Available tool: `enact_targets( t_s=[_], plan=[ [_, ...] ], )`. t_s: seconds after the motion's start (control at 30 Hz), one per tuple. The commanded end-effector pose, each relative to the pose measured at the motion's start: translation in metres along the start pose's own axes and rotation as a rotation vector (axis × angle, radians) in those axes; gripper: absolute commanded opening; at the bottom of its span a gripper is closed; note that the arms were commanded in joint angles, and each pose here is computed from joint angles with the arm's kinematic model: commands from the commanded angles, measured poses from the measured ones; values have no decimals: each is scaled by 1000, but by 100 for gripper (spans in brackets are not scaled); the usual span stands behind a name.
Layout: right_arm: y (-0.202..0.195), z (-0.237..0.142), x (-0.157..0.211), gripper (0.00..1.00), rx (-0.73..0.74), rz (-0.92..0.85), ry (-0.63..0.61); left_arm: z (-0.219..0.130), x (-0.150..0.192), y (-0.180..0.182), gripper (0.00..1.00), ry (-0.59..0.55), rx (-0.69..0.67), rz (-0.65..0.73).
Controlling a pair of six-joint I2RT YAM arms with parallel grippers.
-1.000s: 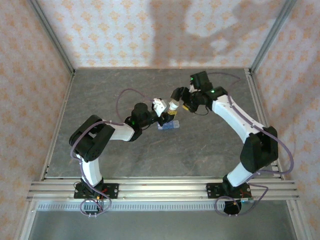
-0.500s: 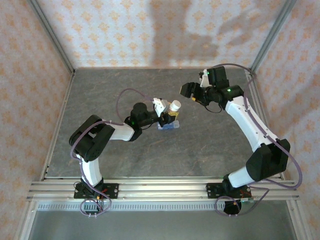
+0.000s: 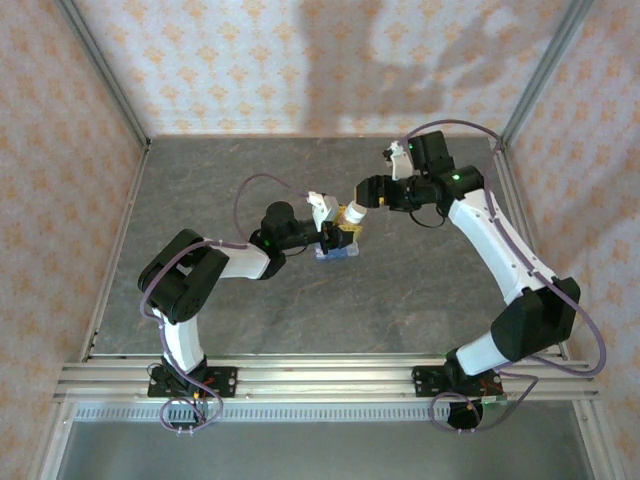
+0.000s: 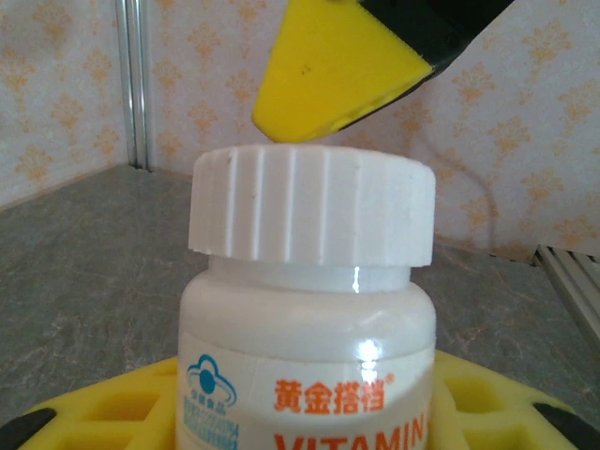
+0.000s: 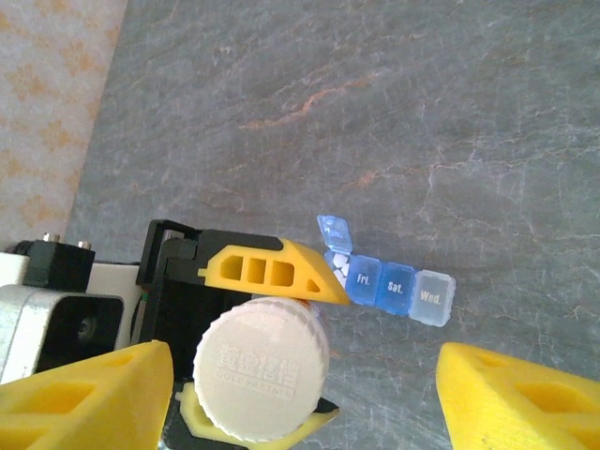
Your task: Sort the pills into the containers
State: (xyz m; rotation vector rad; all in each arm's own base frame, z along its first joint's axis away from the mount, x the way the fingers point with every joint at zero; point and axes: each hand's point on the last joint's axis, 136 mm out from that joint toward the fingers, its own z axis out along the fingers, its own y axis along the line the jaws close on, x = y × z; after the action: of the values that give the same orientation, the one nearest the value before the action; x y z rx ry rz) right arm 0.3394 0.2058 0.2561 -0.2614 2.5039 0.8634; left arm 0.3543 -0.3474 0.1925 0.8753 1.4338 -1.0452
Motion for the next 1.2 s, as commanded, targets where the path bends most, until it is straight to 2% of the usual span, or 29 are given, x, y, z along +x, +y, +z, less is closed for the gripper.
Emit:
enact_targets(
  t_s=[0.0, 0.23, 0.43, 0.7, 0.93, 1.17],
  plan=[
    [4, 4, 1, 73, 9, -44, 26, 1, -22, 1, 0, -63, 31, 36],
    [5, 14, 1, 71, 14, -50, 48, 3, -23, 1, 0, -65, 38, 32],
    [8, 20, -1, 63, -12, -35, 60, 2, -23, 1, 0, -66, 38, 31],
    [15, 22, 5, 63, -42, -37, 74, 3, -25, 1, 0, -67, 40, 29],
    [11, 30, 10, 54, -37, -6, 84, 3, -27, 1, 0, -73, 39, 30],
    [7, 43, 6, 38, -33, 126, 33, 3, -27, 1, 0, -73, 39, 31]
  ],
)
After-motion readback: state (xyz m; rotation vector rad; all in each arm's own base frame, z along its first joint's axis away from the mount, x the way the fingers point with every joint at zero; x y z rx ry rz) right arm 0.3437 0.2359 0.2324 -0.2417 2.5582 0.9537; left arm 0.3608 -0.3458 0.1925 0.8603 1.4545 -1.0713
